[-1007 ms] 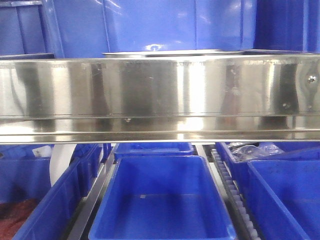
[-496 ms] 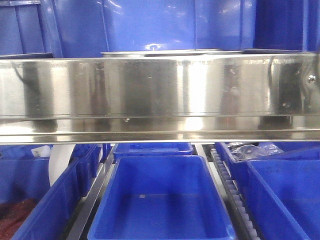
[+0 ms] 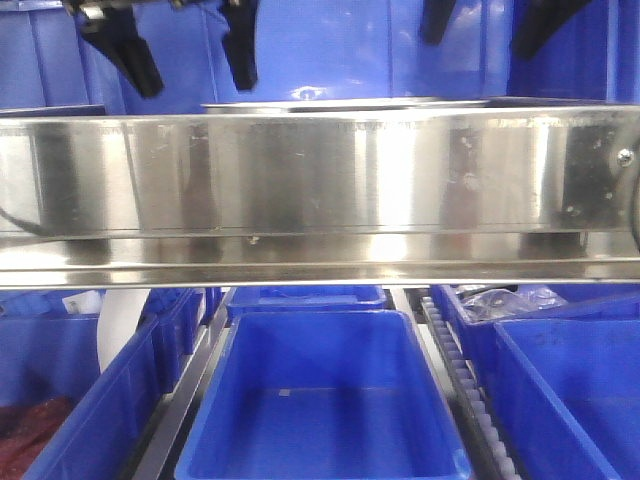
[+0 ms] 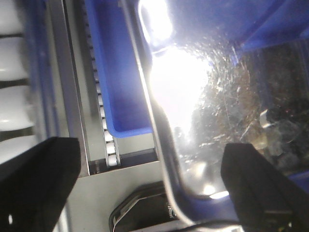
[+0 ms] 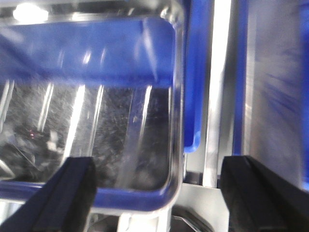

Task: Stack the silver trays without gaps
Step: 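Grasp the silver tray's side rims with both grippers, then lift the silver tray with both grippers and pull it toward the robot, then hold the tray in both grippers while driving to the other rack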

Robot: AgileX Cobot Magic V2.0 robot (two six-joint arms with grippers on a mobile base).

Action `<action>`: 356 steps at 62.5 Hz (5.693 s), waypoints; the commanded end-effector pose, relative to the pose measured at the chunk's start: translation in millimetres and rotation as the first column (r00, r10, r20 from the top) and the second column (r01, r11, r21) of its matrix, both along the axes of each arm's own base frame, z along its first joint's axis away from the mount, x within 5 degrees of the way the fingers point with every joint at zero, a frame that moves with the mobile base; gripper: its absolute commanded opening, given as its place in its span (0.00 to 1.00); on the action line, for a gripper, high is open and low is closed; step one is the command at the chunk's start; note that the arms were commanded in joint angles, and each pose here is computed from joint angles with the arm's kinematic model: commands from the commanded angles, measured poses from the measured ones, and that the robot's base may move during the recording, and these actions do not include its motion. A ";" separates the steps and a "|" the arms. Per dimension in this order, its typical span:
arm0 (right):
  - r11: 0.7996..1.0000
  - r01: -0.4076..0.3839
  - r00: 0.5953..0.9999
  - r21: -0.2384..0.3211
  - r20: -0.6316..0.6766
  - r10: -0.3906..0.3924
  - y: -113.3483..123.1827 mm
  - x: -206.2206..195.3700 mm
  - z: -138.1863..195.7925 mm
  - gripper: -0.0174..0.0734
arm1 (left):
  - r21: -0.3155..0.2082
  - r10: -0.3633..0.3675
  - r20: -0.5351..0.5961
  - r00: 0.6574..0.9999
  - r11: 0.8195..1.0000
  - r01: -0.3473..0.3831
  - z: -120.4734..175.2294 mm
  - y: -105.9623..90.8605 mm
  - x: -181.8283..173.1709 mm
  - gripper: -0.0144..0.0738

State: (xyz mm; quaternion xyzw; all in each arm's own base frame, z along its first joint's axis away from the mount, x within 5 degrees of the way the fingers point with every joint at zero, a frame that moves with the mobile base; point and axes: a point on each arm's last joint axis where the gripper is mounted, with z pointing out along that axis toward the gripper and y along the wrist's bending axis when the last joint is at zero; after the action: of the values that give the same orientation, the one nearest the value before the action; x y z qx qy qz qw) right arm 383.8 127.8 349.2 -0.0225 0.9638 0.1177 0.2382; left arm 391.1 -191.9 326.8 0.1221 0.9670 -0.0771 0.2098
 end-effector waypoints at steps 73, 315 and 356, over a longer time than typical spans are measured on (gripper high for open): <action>0.994 -0.075 0.987 -0.078 0.136 0.085 4.9 36.0 -22.9 0.88 | -0.103 0.058 0.067 0.996 0.993 -0.051 -3.1 -9.6 16.2 0.72; 0.980 -0.182 0.953 0.081 0.260 0.155 1.6 -187.7 97.5 0.25 | -0.091 -0.045 0.240 0.970 0.993 0.069 117.2 34.0 -194.9 0.11; 0.980 -0.182 0.953 0.081 0.260 0.155 1.6 -187.7 97.5 0.25 | -0.091 -0.045 0.240 0.970 0.993 0.069 117.2 34.0 -194.9 0.11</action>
State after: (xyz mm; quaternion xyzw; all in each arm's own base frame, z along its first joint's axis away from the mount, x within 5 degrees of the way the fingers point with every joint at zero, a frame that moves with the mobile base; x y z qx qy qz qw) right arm 198.7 131.3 427.3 -0.1053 0.9374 0.1573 0.2922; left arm 203.1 -161.2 428.5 0.1419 0.9401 -0.0985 0.2938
